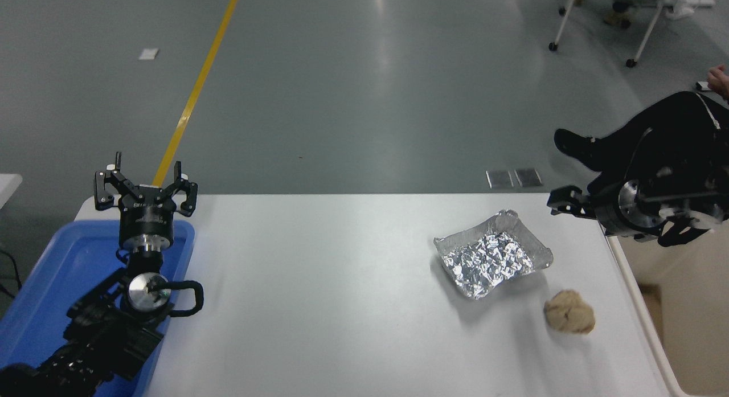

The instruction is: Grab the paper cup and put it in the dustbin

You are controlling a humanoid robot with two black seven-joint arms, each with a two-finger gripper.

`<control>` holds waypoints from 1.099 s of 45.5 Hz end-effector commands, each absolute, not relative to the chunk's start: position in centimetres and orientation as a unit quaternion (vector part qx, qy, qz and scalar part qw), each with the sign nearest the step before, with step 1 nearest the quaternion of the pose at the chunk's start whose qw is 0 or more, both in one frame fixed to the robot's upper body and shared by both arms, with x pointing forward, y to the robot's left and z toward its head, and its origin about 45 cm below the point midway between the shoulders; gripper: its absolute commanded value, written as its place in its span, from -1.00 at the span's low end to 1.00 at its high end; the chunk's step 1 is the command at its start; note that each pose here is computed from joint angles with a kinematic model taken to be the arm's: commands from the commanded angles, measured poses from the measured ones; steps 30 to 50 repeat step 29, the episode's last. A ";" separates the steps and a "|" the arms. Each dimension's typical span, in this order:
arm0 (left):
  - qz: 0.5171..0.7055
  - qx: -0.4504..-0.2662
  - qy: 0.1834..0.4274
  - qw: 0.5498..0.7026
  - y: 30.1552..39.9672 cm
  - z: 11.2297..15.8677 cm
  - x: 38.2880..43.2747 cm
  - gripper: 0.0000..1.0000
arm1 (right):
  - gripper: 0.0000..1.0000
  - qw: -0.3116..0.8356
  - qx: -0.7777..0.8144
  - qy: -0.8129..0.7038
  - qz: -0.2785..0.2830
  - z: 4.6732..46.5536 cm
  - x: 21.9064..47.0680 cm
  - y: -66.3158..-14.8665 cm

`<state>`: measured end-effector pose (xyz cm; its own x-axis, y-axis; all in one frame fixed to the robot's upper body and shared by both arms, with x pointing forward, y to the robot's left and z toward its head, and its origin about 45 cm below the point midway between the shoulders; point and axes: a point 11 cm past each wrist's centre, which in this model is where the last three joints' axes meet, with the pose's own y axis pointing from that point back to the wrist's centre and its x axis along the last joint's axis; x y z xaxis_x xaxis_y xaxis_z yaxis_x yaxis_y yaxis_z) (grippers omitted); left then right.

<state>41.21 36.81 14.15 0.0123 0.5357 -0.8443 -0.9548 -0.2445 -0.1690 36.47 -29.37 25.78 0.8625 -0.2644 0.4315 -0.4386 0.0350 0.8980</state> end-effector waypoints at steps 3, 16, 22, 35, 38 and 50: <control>0.660 -0.433 0.242 0.565 36.83 14.17 41.21 0.98 | 1.00 0.659 0.741 -0.102 0.084 29.8 32.2 -20.5; 0.660 -0.432 0.242 0.565 36.82 14.17 41.21 0.98 | 1.00 0.661 0.748 0.045 0.037 32.6 28.5 -17.9; 0.660 -0.432 0.242 0.565 36.82 14.17 41.21 0.98 | 1.00 0.640 0.763 0.087 0.017 34.3 27.5 -17.1; 0.660 -0.433 0.242 0.565 36.83 14.17 41.21 0.98 | 1.00 0.608 0.789 0.089 0.025 35.3 27.4 -15.8; 0.660 -0.433 0.242 0.565 36.83 14.17 41.21 0.98 | 1.00 0.608 0.789 0.089 0.025 35.3 27.4 -15.8; 0.660 -0.433 0.242 0.565 36.83 14.17 41.21 0.98 | 1.00 0.608 0.789 0.089 0.025 35.3 27.4 -15.8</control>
